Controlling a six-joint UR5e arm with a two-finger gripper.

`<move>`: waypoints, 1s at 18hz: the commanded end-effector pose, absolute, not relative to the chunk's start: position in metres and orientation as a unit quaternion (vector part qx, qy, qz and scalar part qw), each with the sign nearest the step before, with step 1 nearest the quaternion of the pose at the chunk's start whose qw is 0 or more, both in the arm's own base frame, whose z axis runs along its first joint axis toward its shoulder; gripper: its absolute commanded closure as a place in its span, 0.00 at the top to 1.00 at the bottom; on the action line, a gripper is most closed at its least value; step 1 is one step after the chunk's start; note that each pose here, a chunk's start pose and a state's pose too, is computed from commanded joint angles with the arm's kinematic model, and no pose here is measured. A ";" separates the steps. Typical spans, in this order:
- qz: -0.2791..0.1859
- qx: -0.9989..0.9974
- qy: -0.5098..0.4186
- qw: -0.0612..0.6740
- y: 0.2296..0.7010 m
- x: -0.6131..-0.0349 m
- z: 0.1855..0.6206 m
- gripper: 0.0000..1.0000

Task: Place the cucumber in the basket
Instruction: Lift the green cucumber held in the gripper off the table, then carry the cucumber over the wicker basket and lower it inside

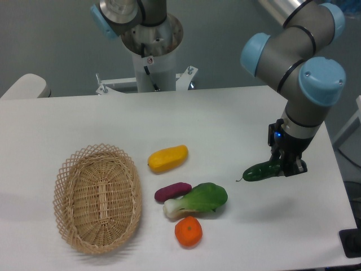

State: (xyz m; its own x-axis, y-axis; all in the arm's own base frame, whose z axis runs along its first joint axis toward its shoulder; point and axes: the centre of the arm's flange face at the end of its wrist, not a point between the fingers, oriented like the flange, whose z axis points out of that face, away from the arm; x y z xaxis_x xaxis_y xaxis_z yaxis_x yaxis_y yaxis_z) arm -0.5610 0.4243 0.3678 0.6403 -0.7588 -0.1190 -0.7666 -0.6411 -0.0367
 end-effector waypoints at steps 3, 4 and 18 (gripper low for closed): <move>0.044 -0.905 0.421 0.041 0.425 -0.560 0.371 0.24; 0.044 -0.905 0.421 0.041 0.426 -0.558 0.372 0.24; 0.004 -0.955 0.293 0.043 0.528 -0.374 0.388 0.24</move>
